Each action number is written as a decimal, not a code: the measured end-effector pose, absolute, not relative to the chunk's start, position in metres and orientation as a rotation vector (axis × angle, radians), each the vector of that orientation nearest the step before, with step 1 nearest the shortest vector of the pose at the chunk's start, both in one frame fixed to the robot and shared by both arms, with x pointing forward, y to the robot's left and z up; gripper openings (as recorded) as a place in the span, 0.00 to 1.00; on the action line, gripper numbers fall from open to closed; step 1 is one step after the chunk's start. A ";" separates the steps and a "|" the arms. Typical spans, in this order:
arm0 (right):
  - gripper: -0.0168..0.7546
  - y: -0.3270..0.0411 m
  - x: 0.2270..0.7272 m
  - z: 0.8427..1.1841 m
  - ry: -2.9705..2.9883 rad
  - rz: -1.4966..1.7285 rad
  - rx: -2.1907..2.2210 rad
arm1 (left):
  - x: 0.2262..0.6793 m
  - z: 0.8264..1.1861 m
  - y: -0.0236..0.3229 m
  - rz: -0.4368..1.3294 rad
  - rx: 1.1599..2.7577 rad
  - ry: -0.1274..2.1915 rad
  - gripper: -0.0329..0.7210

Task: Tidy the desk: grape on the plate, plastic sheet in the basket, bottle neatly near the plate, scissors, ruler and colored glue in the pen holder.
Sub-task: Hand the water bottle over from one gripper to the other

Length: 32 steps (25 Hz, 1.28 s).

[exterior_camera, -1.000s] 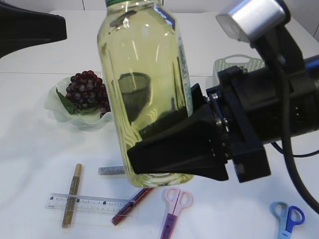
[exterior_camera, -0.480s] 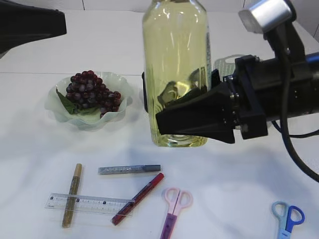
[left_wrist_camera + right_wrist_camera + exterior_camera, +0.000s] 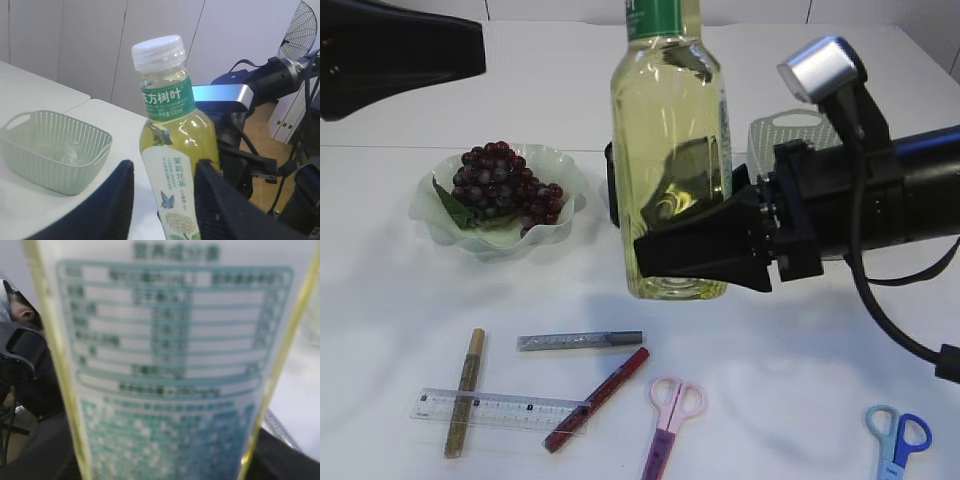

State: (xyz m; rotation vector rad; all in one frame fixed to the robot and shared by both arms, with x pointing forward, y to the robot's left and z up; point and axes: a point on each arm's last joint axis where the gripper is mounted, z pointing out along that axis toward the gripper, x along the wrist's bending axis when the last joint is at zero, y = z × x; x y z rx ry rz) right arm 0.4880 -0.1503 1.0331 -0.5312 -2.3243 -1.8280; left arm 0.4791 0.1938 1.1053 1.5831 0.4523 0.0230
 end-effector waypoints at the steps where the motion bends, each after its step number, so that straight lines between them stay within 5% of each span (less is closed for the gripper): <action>1: 0.63 -0.153 0.490 1.033 -2.323 -1.837 -0.549 | 0.479 1.105 0.194 0.025 1.589 0.449 0.44; 17: 0.63 -0.161 0.497 1.037 -2.253 -1.896 -0.666 | 0.483 1.101 0.196 -0.029 1.583 0.592 0.45; 25: 0.63 -0.161 0.499 1.039 -2.221 -1.923 -0.693 | 0.492 1.088 0.190 -0.135 1.563 0.647 0.79; 32: 0.63 -0.161 0.499 1.039 -2.175 -1.890 -0.751 | 0.498 1.064 0.155 -0.307 1.557 0.639 0.84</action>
